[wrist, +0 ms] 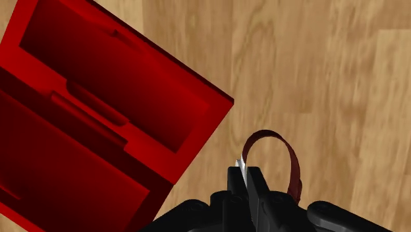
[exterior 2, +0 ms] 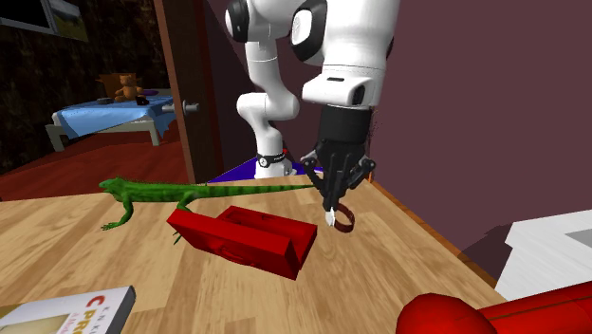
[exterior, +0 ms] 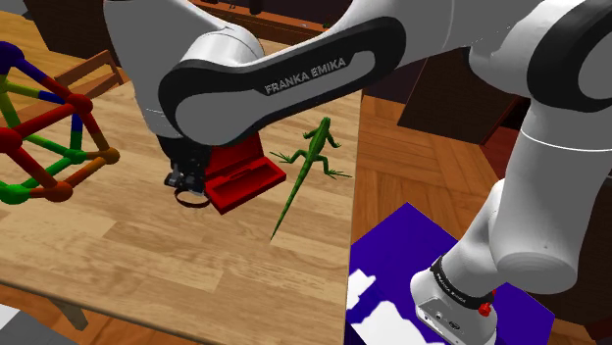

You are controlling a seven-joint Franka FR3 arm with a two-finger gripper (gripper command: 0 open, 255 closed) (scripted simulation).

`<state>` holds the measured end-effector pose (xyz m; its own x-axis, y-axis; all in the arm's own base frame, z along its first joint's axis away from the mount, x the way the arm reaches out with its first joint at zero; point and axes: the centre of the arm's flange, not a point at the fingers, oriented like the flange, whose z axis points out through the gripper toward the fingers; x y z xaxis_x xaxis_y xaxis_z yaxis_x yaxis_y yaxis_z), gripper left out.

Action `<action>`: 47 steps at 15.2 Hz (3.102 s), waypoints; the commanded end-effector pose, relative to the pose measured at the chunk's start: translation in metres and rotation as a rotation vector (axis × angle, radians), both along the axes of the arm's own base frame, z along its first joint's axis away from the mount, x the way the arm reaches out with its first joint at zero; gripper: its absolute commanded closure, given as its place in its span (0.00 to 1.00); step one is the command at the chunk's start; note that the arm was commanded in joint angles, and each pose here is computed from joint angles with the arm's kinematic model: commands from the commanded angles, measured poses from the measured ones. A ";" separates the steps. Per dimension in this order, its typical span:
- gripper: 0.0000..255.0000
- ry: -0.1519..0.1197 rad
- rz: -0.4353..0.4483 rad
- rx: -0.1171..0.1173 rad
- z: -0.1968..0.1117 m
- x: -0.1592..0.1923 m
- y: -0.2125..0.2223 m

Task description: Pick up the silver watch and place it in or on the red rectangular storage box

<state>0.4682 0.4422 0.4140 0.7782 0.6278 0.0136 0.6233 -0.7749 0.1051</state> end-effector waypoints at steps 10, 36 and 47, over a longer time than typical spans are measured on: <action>1.00 0.000 0.000 0.000 0.059 -0.001 0.000; 1.00 0.000 0.000 0.000 0.117 0.066 -0.143; 1.00 0.000 0.000 0.000 0.059 0.066 -0.143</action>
